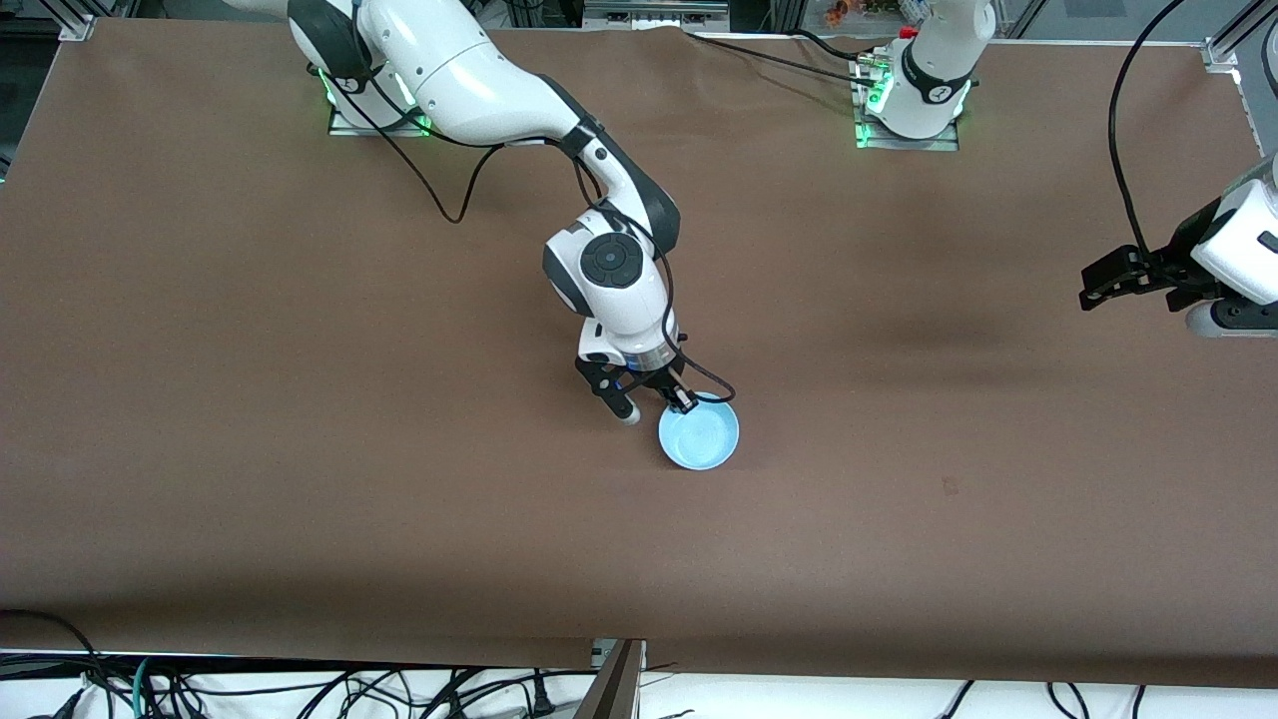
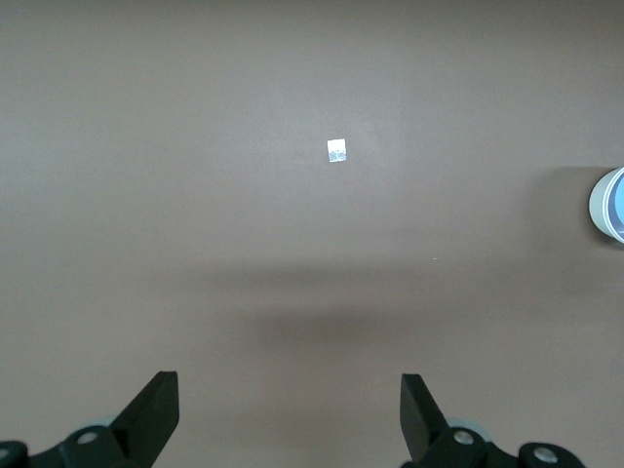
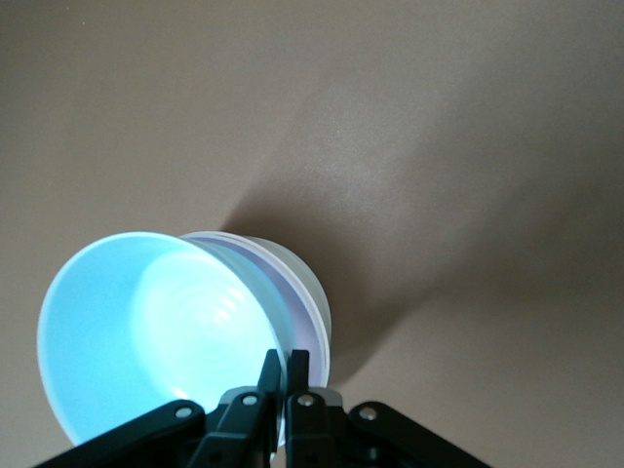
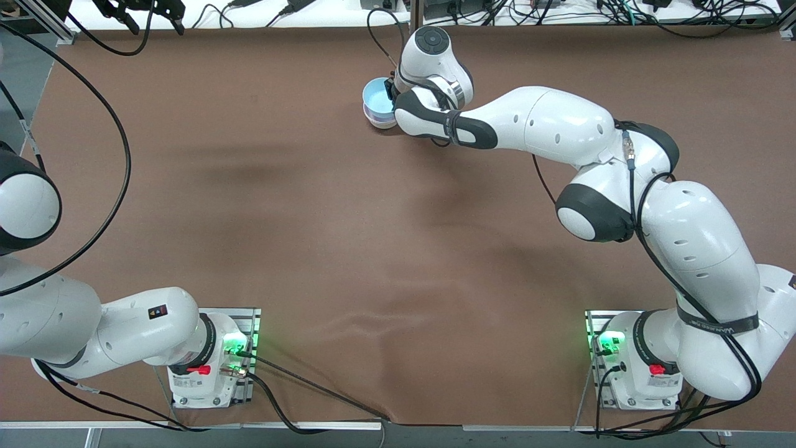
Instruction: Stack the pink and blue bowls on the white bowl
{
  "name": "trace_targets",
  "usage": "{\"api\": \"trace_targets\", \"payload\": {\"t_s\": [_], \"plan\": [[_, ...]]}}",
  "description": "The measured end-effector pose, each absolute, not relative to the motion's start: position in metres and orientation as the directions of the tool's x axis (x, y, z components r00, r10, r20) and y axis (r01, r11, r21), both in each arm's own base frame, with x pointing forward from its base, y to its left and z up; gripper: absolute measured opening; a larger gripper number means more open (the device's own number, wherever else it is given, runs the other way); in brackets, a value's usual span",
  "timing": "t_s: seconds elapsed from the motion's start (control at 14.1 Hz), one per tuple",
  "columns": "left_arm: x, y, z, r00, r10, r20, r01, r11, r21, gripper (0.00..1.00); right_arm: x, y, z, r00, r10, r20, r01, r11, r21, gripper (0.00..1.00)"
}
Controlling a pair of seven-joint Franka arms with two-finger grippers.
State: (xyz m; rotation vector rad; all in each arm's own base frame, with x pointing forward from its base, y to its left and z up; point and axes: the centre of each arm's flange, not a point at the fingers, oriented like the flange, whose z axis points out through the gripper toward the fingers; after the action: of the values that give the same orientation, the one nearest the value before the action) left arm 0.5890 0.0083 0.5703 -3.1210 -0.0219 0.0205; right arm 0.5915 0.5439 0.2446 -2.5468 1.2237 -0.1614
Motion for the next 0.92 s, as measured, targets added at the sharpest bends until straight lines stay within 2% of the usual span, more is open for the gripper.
{"api": "trace_targets", "payload": {"t_s": [0.36, 0.5, 0.64, 0.92], "plan": [[0.589, 0.008, 0.569, 1.000, 0.014, -0.015, 0.014, -1.000, -0.021, 1.00, 0.602, 0.535, 0.256, 0.617, -0.787, -0.021, -0.753, -0.582, -0.308, 0.63], [0.589, 0.008, 0.569, 1.000, 0.014, -0.016, 0.014, -1.000, -0.021, 1.00, 0.616, 0.520, 0.287, 0.627, -0.779, -0.005, -0.746, -0.599, -0.292, 0.83], [0.589, 0.008, 0.568, 1.000, 0.014, -0.017, 0.014, -1.000, -0.021, 1.00, 0.632, 0.490, 0.345, 0.662, -0.749, 0.016, -0.720, -0.642, -0.265, 1.00], [0.589, 0.008, 0.568, 1.000, 0.014, -0.013, 0.014, -1.000, -0.021, 1.00, 0.650, 0.374, 0.459, 0.784, -0.620, 0.011, -0.617, -0.782, -0.091, 1.00]]}}
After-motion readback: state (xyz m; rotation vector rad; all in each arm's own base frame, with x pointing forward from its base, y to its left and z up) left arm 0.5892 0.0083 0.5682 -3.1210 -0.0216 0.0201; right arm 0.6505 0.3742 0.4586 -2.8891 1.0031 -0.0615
